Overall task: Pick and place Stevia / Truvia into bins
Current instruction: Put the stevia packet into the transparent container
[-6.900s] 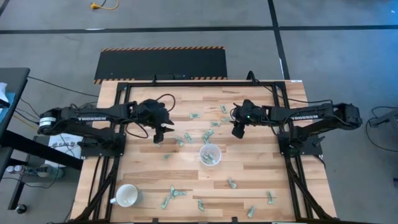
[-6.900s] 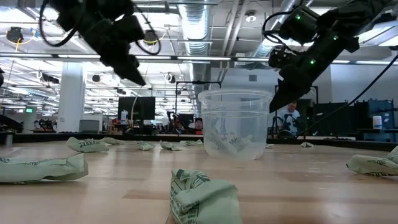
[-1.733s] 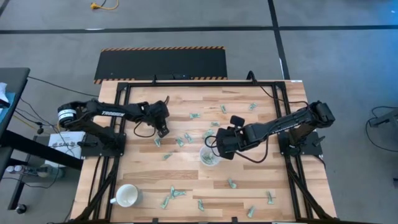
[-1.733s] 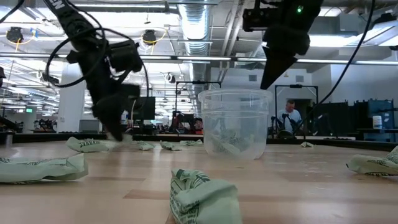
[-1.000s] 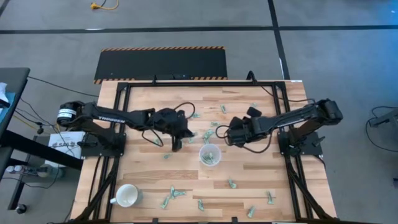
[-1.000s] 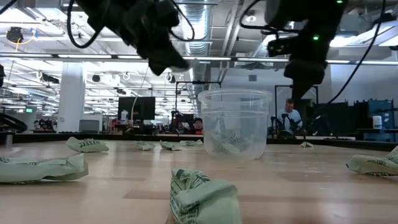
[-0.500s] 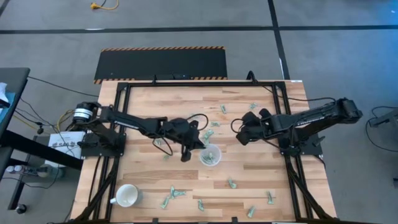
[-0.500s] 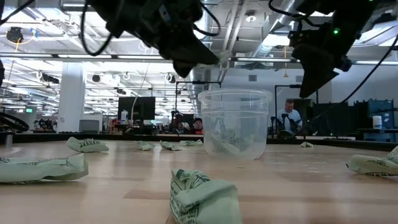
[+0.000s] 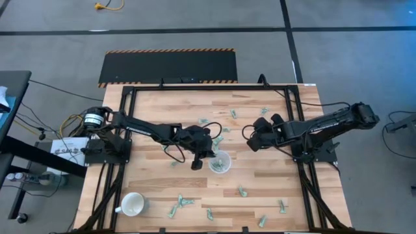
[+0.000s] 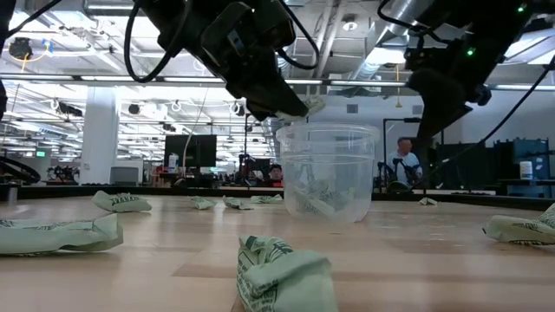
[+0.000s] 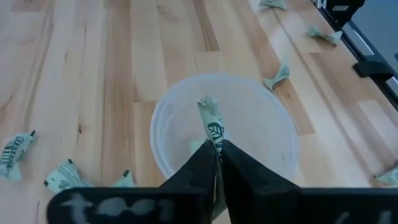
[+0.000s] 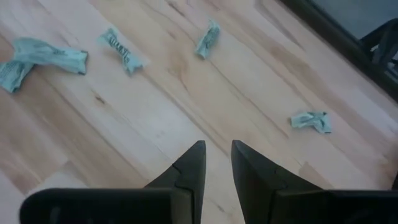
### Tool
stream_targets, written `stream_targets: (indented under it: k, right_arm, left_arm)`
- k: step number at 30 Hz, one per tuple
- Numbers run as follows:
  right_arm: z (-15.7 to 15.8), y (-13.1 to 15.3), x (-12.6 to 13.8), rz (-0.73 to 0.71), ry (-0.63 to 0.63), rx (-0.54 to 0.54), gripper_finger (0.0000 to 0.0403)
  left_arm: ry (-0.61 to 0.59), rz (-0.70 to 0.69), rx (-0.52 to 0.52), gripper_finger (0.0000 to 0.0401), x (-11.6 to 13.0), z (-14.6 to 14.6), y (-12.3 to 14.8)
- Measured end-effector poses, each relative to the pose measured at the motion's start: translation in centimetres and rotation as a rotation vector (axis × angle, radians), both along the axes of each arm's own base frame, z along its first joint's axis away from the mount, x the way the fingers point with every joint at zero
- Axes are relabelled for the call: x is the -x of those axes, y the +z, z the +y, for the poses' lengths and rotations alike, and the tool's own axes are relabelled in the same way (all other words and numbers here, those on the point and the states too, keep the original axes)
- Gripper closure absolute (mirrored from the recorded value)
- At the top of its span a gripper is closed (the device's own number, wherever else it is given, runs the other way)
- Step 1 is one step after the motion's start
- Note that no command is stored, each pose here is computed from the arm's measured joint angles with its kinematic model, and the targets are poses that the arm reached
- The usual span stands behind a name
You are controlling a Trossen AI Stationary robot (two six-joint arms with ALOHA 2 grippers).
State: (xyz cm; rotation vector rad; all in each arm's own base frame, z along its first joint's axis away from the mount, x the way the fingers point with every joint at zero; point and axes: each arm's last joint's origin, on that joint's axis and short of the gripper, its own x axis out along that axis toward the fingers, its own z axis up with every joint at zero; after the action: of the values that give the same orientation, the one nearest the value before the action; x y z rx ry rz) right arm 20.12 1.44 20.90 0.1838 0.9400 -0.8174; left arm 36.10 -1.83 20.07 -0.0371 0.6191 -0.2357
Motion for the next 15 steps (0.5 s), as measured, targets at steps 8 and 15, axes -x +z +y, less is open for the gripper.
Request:
stream_targets:
  k: [8, 15]
  right_arm:
    - [-0.01, 0.05, -0.12, -0.013, -0.001, 0.002, 0.0333]
    - [0.0, 0.06, -0.15, -0.018, -0.002, 0.001, 0.0333]
  left_arm:
    - [-0.029, -0.018, -0.002, 0.0334, -0.06, -0.06, 0.12]
    - [-0.053, -0.005, -0.004, 0.0289, 0.21, 0.0, 0.27]
